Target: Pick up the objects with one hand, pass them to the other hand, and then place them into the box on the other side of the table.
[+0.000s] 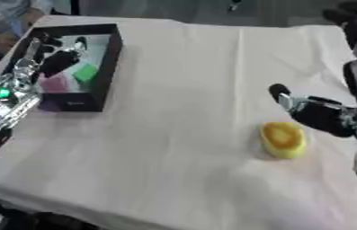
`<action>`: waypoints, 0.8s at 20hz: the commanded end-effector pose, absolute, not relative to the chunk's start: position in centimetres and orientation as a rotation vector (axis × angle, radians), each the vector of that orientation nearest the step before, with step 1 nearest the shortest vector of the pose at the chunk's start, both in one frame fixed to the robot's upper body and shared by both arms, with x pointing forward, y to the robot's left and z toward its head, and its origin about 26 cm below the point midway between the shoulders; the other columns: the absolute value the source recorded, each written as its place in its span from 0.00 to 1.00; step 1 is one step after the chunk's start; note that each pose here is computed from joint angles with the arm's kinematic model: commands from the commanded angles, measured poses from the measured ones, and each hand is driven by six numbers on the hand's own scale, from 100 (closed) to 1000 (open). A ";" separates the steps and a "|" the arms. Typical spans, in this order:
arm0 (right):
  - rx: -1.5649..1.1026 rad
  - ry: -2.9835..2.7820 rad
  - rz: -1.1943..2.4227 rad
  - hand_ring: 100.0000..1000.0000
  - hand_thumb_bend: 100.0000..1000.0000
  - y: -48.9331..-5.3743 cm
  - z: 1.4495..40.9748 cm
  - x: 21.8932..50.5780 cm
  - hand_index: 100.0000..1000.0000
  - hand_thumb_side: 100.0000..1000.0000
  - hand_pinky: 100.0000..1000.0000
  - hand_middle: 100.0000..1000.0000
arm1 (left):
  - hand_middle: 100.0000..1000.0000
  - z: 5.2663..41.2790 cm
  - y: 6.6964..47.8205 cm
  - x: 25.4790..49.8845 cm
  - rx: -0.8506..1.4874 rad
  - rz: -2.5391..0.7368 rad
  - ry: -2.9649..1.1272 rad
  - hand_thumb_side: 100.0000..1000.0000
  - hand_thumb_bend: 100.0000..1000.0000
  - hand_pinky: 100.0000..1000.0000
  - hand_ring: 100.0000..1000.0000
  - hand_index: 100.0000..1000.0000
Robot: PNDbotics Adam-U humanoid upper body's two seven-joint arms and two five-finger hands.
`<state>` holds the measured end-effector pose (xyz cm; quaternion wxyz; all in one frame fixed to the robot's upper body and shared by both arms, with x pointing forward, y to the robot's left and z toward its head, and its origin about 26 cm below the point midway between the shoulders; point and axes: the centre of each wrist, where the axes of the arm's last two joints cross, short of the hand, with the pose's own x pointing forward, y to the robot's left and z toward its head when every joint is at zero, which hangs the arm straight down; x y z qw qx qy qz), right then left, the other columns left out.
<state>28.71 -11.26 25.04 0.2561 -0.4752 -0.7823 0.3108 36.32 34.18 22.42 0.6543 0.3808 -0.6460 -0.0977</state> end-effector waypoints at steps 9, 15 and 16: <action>-1.314 -2.144 0.811 0.87 0.57 -11.8 25.9 28.5 0.84 0.22 0.86 0.84 | 0.69 24.5 34.4 36.0 1.206 0.023 -1.369 0.53 0.00 1.00 0.81 0.80; -1.241 -1.933 0.829 0.88 0.32 -12.5 26.0 28.7 0.86 0.46 0.85 0.88 | 0.78 25.9 31.4 34.2 0.933 -0.126 -1.579 0.78 0.00 1.00 0.80 0.83; -1.196 -1.861 0.837 0.88 0.27 -12.7 26.1 28.8 0.86 0.50 0.84 0.88 | 0.78 26.2 31.0 33.9 0.858 -0.154 -1.610 0.80 0.00 1.00 0.80 0.83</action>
